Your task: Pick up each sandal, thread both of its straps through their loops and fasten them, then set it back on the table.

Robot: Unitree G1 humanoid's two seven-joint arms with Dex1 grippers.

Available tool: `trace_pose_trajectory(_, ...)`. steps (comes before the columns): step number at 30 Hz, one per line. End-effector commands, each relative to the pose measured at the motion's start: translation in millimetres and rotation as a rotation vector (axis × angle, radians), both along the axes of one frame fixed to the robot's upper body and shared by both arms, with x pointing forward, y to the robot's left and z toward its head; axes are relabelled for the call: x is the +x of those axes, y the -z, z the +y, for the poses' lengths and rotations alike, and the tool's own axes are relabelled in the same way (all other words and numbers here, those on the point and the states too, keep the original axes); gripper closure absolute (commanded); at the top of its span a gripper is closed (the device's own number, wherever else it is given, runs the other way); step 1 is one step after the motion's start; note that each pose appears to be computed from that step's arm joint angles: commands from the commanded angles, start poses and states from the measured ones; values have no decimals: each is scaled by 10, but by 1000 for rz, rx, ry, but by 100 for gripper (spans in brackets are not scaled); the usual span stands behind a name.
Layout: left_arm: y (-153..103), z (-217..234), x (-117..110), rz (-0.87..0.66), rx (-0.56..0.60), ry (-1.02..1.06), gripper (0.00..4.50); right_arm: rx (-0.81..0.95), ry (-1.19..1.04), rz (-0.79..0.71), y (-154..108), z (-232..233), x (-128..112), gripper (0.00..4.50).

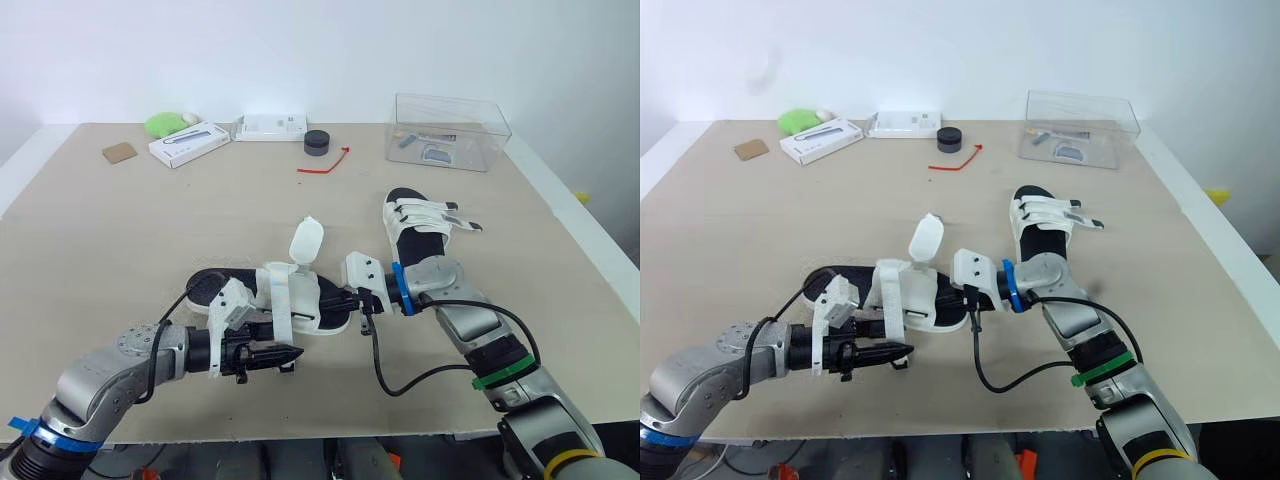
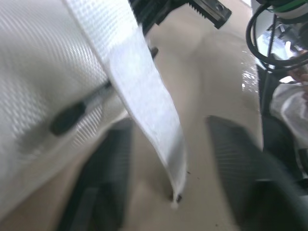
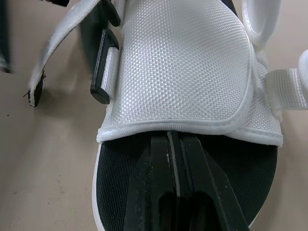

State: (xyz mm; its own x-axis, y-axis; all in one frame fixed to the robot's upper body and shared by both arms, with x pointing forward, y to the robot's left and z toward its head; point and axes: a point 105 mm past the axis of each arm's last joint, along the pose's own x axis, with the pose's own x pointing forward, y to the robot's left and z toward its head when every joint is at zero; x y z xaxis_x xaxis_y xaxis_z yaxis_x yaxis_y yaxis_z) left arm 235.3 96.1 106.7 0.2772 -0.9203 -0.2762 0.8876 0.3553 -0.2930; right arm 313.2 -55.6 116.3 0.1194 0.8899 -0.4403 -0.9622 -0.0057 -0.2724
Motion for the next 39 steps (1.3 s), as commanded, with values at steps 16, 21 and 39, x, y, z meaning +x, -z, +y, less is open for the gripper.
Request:
trace_pose_trajectory(16,-815,232,235,115,-327,22,444,7,10,-39,-73,-16,17,450)
trace_pose_trajectory(21,-1022,450,633,91,-345,-61,444,9,14,-45,-76,-12,22,450)
trace_pose_trajectory(39,-721,253,528,283,-233,152,444,6,50,-46,-73,-69,-10,450)
